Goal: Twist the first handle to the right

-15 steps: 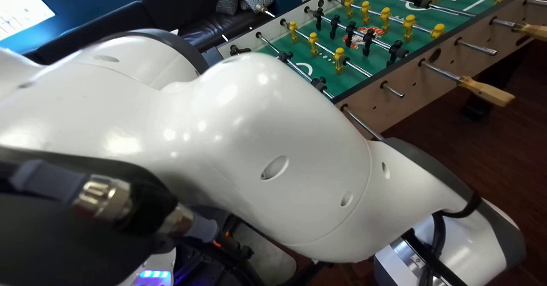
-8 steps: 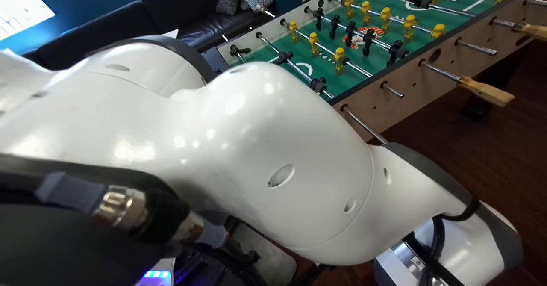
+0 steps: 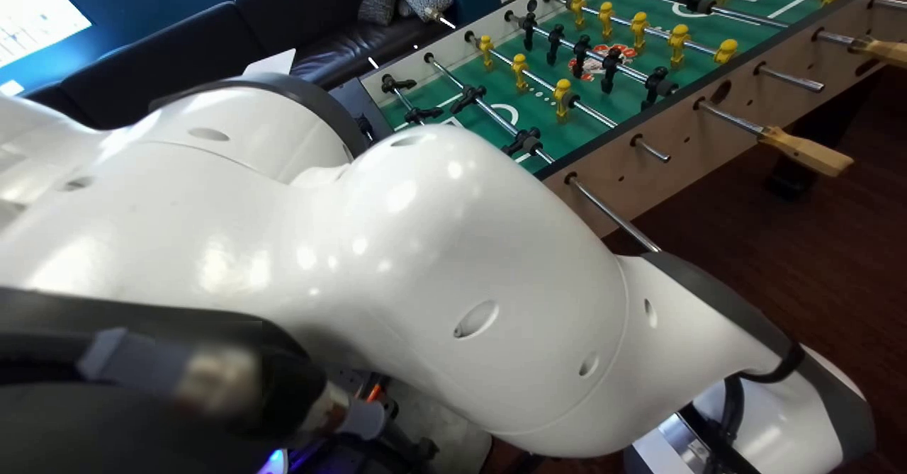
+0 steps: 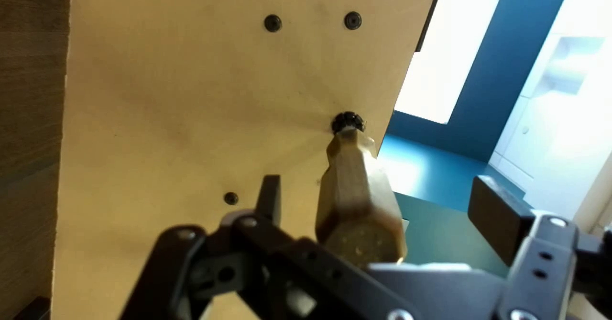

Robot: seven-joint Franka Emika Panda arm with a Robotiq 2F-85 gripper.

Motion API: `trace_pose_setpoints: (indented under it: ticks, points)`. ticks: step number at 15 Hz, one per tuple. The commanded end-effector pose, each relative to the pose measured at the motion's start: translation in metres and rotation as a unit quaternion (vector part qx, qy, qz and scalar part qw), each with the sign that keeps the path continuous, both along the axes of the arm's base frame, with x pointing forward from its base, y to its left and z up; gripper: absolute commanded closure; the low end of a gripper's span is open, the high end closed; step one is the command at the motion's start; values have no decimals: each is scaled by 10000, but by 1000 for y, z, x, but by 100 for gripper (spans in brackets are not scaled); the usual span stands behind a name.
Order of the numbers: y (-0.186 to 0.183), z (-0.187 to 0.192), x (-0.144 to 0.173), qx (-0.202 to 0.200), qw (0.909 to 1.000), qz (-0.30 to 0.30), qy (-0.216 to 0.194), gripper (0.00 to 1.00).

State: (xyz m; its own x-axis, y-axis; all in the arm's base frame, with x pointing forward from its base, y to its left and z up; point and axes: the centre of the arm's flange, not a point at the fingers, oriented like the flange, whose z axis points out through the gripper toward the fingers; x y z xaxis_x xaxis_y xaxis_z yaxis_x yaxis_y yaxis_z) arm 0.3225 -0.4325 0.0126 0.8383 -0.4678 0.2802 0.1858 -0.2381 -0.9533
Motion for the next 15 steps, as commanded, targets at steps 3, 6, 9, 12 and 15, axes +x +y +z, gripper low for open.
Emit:
trace_pose_setpoints:
  ticks: [3, 6, 9, 12, 15]
  points:
    - [-5, 1, 5, 71, 9996, -27, -259, 0]
    - [-3, 0, 6, 40, 9994, -20, -330, 0]
    - [-1, -2, 6, 6, 9993, 6, -378, 34]
    - [0, -3, 6, 23, 9992, 7, -395, 58]
    - [0, -5, 5, 52, 9993, -5, -371, 80]
